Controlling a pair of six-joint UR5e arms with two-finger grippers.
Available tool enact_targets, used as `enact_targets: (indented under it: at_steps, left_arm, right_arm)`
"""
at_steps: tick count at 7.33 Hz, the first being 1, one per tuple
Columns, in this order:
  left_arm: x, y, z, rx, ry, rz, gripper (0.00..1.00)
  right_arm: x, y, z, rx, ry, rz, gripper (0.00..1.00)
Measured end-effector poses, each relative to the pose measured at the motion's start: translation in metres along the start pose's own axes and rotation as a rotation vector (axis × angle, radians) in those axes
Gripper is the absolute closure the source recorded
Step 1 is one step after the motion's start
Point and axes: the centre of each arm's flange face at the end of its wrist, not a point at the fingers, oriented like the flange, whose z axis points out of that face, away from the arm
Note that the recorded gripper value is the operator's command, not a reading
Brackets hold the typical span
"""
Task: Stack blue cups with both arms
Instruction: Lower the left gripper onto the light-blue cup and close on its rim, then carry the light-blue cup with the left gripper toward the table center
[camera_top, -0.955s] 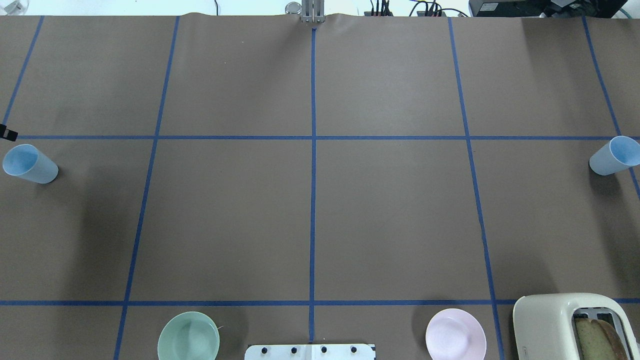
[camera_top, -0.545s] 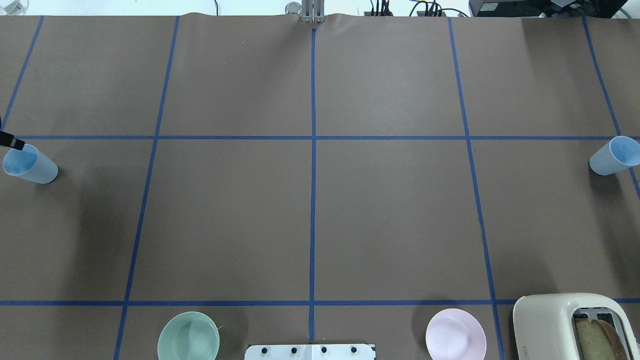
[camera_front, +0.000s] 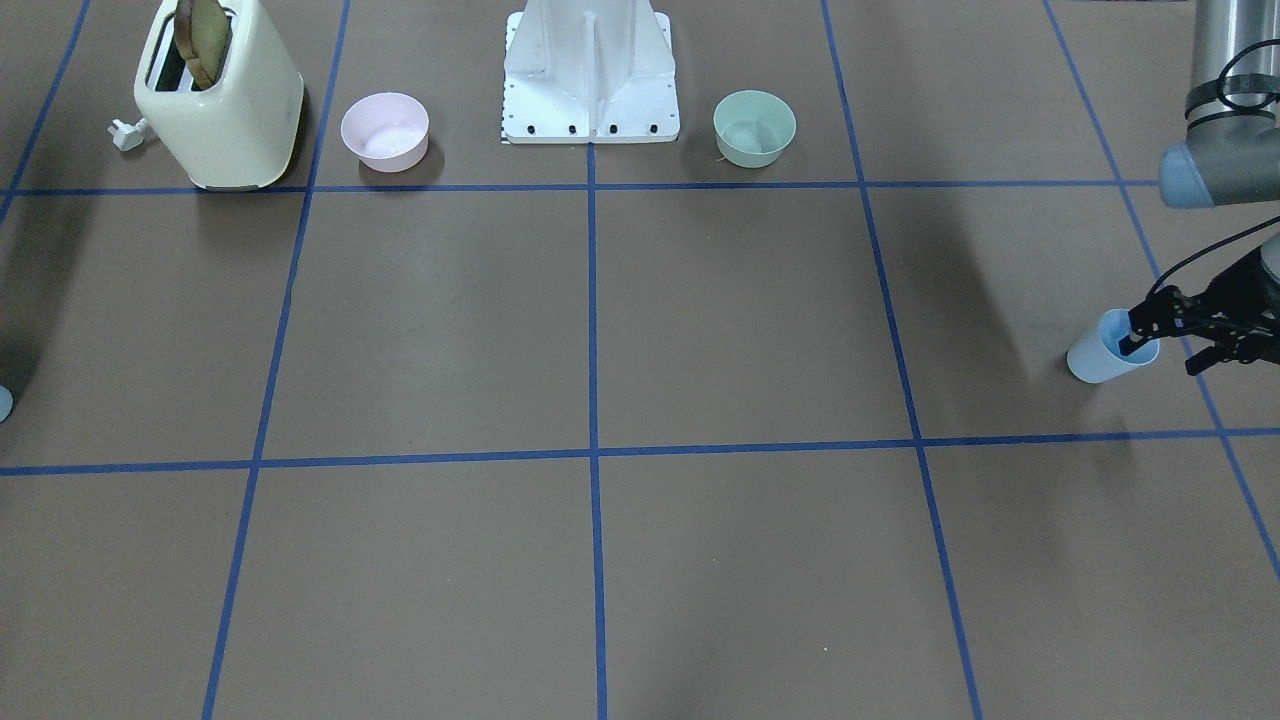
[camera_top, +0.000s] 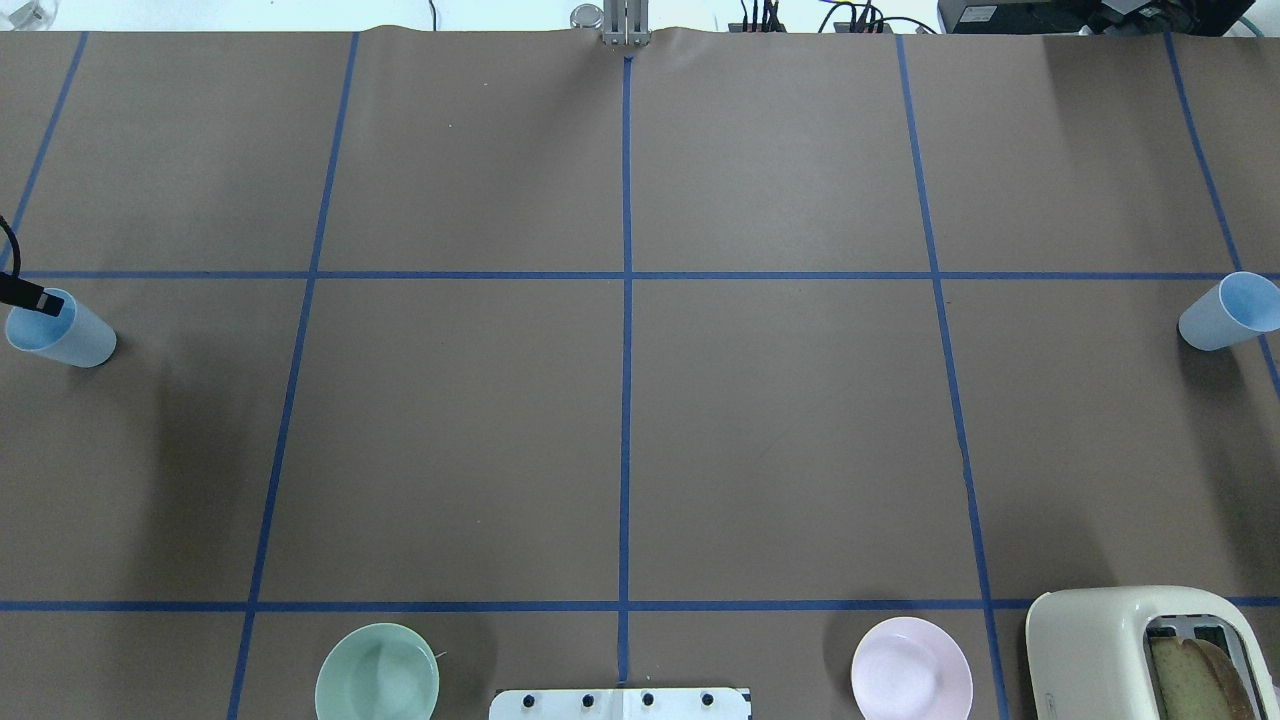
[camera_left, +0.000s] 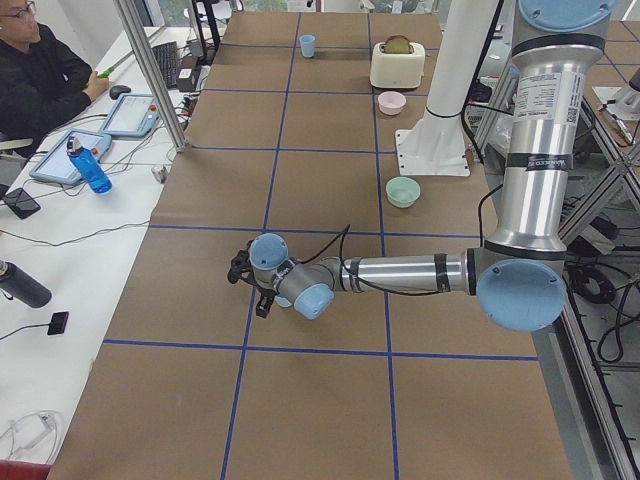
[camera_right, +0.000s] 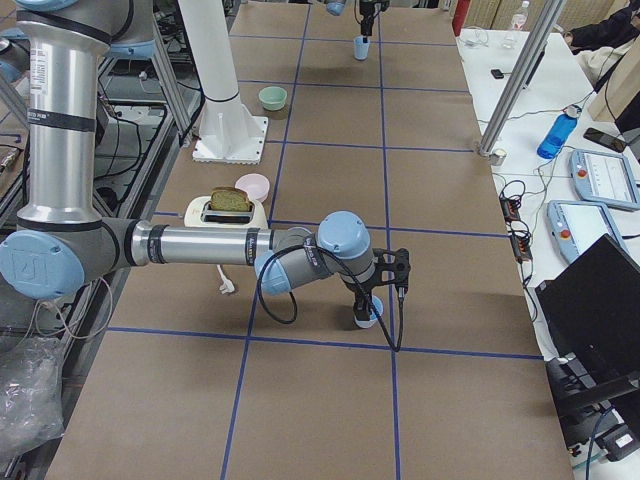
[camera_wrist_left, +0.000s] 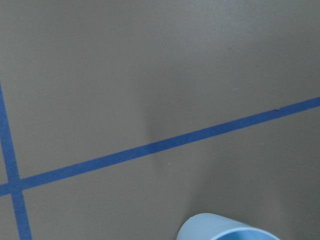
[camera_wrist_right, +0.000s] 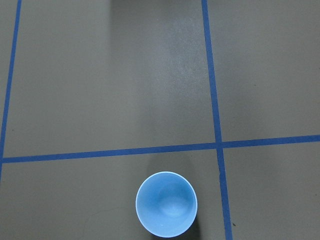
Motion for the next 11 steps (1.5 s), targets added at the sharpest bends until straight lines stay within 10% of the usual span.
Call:
enact_targets:
  at_steps: [2, 8, 11]
  left_arm:
    - [0.003, 0.006, 0.007, 0.001, -0.009, 0.022, 1.00]
    - [0.026, -0.006, -0.003, -0.001, 0.004, 0.021, 1.00]
    - [0.125, -0.057, -0.067, -0.013, 0.033, -0.094, 1.00]
  right_arm:
    - [0.003, 0.001, 0.000, -0.001, 0.002, 0.006, 0.00]
    - [0.022, 0.016, 0.009, -0.006, 0.070, -0.002, 0.00]
    - [0.024, 0.001, 0.029, -0.025, 0.096, -0.012, 0.00]
